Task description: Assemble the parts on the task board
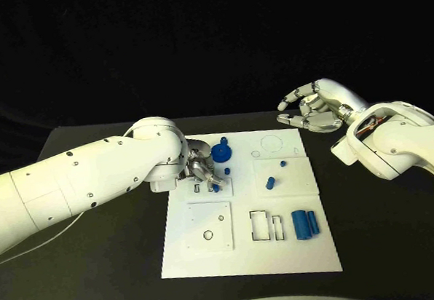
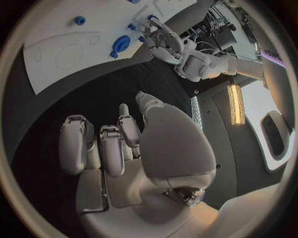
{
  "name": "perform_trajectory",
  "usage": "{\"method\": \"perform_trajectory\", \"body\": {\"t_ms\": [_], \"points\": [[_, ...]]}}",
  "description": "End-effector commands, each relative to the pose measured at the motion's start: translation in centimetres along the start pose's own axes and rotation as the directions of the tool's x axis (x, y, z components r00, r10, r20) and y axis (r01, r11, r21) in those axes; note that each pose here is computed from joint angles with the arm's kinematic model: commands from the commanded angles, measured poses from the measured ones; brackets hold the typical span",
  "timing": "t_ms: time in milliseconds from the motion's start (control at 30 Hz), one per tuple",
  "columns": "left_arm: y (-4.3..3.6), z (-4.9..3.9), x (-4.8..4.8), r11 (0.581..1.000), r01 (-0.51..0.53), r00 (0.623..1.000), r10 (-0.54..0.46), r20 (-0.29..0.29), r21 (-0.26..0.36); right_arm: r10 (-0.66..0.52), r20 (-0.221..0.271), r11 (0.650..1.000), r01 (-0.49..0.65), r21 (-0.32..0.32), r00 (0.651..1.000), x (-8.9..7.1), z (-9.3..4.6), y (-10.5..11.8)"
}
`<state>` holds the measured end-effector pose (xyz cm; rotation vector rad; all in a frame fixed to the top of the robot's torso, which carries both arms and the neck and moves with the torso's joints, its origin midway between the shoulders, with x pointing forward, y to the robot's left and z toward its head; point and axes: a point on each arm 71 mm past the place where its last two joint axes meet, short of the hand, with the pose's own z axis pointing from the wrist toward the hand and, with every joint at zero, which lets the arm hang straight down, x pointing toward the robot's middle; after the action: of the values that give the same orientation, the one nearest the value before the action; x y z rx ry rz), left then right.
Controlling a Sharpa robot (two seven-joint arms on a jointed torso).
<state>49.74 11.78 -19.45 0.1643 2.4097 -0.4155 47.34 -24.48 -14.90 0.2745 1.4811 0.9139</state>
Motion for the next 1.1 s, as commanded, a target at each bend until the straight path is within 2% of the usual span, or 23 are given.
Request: {"method": "perform_trajectory", "body": {"t_ms": [33, 267, 667, 900, 1100], "points": [[-0.34, -0.01, 0.14, 1.000, 0.009, 1.000, -0.009, -0.027, 0.013, -0.003, -0.016, 1.000, 0.003, -0.002, 1.000, 0.2, 0.0, 0.0], [-0.36, 0.03, 0.13, 0.999, 0.031, 0.999, -0.030, -0.032, 0.019, -0.004, -0.016, 1.000, 0.004, -0.001, 1.000, 0.2, 0.0, 0.0], [0.31, -0.13, 0.21, 0.991, 0.127, 0.990, -0.125, -0.062, 0.031, -0.005, -0.013, 1.000, 0.005, 0.002, 1.000, 0.1, 0.1, -0.1], [0.89, -0.57, 0.03, 0.977, 0.210, 0.978, -0.209, -0.026, 0.044, -0.007, -0.010, 1.000, 0.007, 0.004, 1.000, 0.1, 0.0, -0.2], [1.40, -1.12, -0.17, 0.961, 0.270, 0.961, -0.273, 0.044, 0.058, -0.009, -0.006, 1.000, 0.009, 0.008, 1.000, -0.1, 0.0, -0.4]]}}
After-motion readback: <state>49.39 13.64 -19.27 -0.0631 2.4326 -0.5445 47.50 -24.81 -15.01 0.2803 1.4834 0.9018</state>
